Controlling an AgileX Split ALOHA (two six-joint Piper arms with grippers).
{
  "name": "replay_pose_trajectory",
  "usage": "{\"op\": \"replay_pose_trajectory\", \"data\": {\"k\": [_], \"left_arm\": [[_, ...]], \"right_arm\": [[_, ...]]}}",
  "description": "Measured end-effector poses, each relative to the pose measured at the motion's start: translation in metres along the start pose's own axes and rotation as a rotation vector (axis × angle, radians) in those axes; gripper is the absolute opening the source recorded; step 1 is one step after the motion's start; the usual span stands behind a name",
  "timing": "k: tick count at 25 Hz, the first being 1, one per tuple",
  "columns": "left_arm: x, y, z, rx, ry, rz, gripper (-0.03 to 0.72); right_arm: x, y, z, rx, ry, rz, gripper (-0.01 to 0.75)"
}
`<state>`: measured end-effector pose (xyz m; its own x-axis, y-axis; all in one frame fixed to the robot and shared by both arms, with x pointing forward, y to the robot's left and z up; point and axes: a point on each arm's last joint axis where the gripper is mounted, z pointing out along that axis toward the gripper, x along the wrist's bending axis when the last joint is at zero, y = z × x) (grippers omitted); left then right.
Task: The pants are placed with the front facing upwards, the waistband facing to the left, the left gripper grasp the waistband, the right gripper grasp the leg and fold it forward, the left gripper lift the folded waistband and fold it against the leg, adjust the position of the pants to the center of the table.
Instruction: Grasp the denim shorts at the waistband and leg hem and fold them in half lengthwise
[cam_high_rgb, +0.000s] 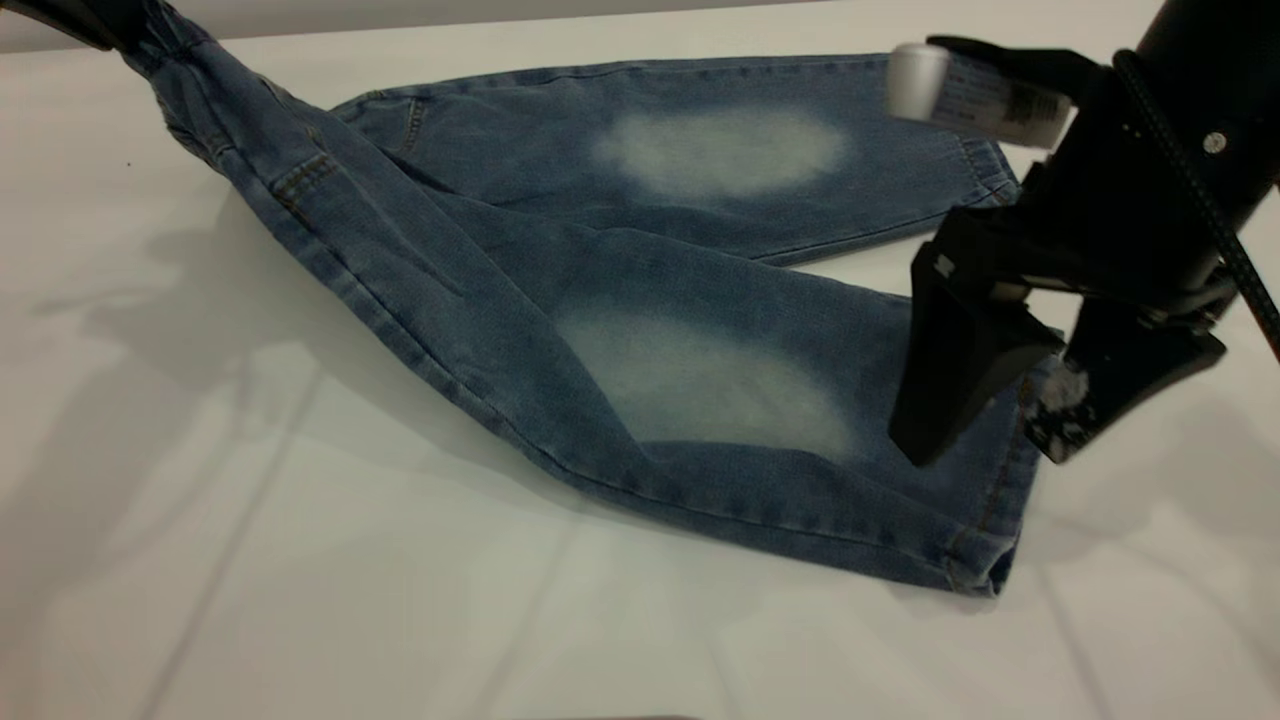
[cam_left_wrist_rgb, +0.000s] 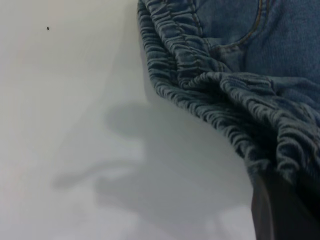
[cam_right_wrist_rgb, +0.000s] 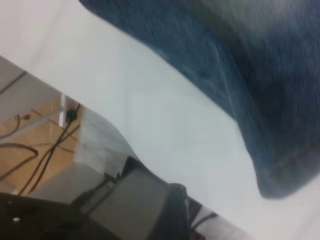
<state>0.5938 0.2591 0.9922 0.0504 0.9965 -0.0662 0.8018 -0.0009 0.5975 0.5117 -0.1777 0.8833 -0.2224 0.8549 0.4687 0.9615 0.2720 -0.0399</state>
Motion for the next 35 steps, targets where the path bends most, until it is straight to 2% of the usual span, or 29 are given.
{"op": "replay_pose_trajectory", "data": {"k": [7,13,20,26,29,31,33,35], "left_arm": [[0.0,0.0,0.0,0.003,0.0,0.0,0.03],[0.0,0.0,0.0,0.004,0.0,0.0,0.03],[0.0,0.0,0.0,0.006,0.0,0.0,0.03],[0.0,0.0,0.0,0.006,0.0,0.0,0.03],[0.0,0.0,0.0,0.006,0.0,0.0,0.03],[0.0,0.0,0.0,0.006,0.0,0.0,0.03],[0.0,0.0,0.0,0.006,0.0,0.0,0.03],[0.0,0.0,0.0,0.006,0.0,0.0,0.03]], "right_arm": [[0.011,-0.017,0.021,0.044,-0.046,-0.014,0.551],[0.006,-0.012,0.026,-0.018,-0.092,-0.014,0.541],[-0.007,-0.014,0.049,0.06,-0.099,0.03,0.542],[-0.011,-0.013,0.057,0.059,-0.1,0.056,0.521],[-0.013,-0.014,0.06,0.065,-0.097,0.059,0.47],[-0.013,-0.013,0.06,0.06,-0.095,0.058,0.404],[-0.012,-0.013,0.06,0.056,-0.09,0.049,0.309],[-0.012,-0.012,0.06,0.051,-0.088,0.036,0.172]]}}
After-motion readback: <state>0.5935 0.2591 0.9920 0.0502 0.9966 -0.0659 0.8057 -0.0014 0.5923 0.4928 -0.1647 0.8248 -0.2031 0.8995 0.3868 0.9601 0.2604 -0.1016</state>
